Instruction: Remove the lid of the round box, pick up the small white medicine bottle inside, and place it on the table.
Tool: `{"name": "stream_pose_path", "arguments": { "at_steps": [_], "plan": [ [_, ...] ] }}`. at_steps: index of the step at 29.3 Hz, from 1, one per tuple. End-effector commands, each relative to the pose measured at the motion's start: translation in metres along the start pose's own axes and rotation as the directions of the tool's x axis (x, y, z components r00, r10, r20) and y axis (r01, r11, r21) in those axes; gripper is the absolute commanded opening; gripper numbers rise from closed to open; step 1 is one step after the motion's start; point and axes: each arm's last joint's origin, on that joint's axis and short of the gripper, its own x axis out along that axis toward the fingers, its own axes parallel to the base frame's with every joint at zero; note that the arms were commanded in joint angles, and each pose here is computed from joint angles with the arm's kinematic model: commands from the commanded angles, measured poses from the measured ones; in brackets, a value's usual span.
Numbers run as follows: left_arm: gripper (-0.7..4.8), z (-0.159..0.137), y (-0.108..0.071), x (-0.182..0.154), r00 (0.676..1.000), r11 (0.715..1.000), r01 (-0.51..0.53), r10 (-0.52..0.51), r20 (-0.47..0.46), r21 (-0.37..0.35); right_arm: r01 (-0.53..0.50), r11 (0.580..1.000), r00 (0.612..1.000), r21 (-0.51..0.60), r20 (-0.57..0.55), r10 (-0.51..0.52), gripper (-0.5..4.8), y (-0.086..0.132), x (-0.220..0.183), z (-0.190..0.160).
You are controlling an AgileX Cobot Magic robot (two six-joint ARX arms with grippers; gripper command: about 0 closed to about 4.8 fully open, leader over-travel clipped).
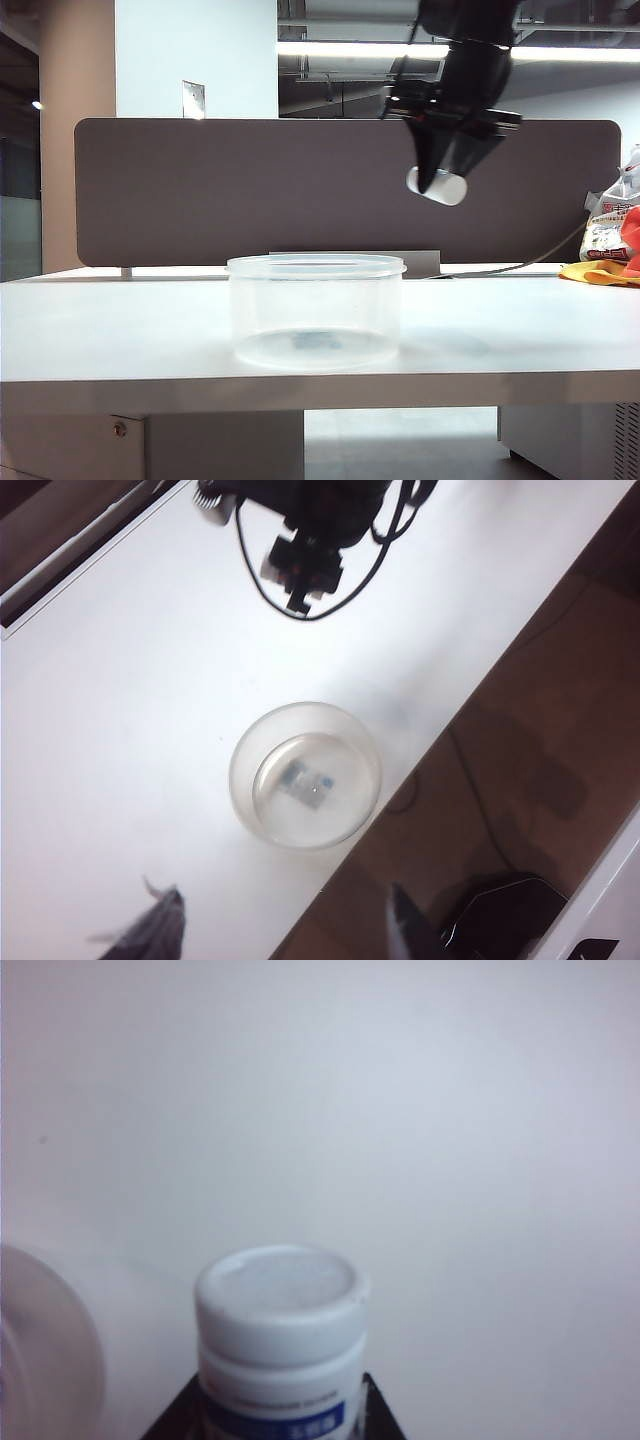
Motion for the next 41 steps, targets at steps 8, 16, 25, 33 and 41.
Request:
{"name": "stream_pose_path", "arguments": {
  "at_steps": [8, 16, 25, 33, 41],
  "plan": [
    [1.73, 0.001, 0.001, 0.0, 1.0, 0.999, -0.006, 0.005, 0.011, 0.046, -0.008, 0.995, 1.0, 0.095, -0.019, 0.01, 0.74, -0.033, 0.005, -0.005],
    [1.72, 0.005, 0.004, 0.017, 0.999, 0.999, -0.015, 0.016, -0.035, 0.032, -0.046, 0.994, 0.995, 0.103, -0.087, 0.055, 0.71, -0.034, 0.05, -0.007],
    [1.73, 0.006, 0.01, 0.023, 0.998, 0.999, -0.034, 0.035, -0.053, 0.015, -0.081, 0.989, 0.974, 0.128, -0.2, 0.105, 0.72, -0.036, 0.101, -0.019],
    [1.73, 0.006, 0.014, 0.025, 0.998, 0.999, -0.039, 0.04, -0.054, 0.004, -0.09, 0.984, 0.967, 0.153, -0.222, 0.123, 1.29, -0.037, 0.116, -0.022],
    [1.73, 0.007, 0.014, 0.027, 0.998, 1.0, -0.027, 0.027, -0.053, 0.003, -0.086, 0.983, 0.978, 0.161, -0.175, 0.115, 2.88, -0.038, 0.116, -0.017]
  ]
}}
